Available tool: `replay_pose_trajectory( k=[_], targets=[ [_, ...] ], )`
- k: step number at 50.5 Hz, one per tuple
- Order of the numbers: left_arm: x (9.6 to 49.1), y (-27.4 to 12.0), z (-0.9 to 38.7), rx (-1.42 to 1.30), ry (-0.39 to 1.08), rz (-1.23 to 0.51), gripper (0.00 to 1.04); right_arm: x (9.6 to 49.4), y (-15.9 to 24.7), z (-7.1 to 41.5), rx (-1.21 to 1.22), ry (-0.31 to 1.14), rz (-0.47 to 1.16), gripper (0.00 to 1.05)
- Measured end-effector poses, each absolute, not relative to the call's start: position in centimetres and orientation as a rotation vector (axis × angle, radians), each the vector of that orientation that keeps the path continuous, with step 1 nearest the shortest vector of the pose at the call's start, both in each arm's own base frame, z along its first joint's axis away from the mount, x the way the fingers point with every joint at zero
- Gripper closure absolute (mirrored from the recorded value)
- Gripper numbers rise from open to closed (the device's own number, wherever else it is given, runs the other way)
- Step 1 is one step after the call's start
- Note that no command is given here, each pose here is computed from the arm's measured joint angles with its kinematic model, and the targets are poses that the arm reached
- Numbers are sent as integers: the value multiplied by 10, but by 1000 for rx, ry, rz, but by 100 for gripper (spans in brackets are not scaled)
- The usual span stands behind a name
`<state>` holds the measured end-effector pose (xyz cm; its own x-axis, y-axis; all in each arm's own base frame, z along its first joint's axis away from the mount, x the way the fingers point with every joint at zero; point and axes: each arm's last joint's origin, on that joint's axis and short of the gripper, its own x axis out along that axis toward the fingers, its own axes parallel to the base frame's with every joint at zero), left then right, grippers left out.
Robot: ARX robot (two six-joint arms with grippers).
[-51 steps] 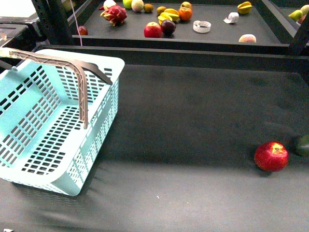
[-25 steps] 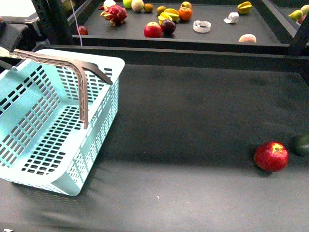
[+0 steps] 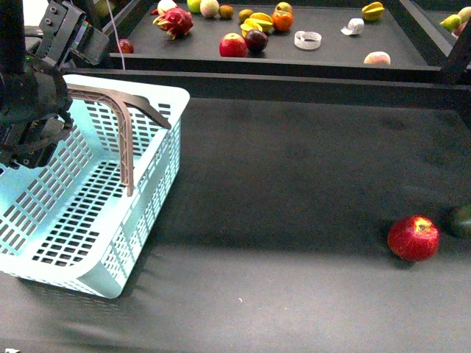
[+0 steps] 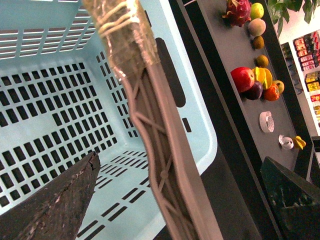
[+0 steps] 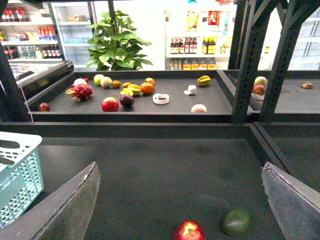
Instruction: Pick mango with right arm and hold basket with left
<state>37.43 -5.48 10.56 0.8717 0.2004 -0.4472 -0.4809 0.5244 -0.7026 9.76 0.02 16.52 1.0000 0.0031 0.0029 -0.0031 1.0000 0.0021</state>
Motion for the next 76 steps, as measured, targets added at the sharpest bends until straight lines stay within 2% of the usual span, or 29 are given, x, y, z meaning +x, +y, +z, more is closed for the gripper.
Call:
replay_pose_trajectory(
  k=[37,42,49,58,61,63,76],
  targets=[
    [408,-56,87,-973,363,426,9,98,0,165,2,-3,3,8],
    [410,-55,88,-974,362,427,27,98,0,165,2,-3,3,8],
    [412,-54,88,-974,361,431,58,98,0,165,2,-3,3,8],
    [412,-53,90,-991,354,434,84,98,0,165,2,-3,3,8],
    [408,-52,91,-1030,355,426,96,98,0,165,2,-3,3,8],
    [406,-52,92,-1014,363,414,99,98,0,165,2,-3,3,8],
    [386,-53,111,-909,343,351,99,98,0,165,2,-3,3,8]
  ],
)
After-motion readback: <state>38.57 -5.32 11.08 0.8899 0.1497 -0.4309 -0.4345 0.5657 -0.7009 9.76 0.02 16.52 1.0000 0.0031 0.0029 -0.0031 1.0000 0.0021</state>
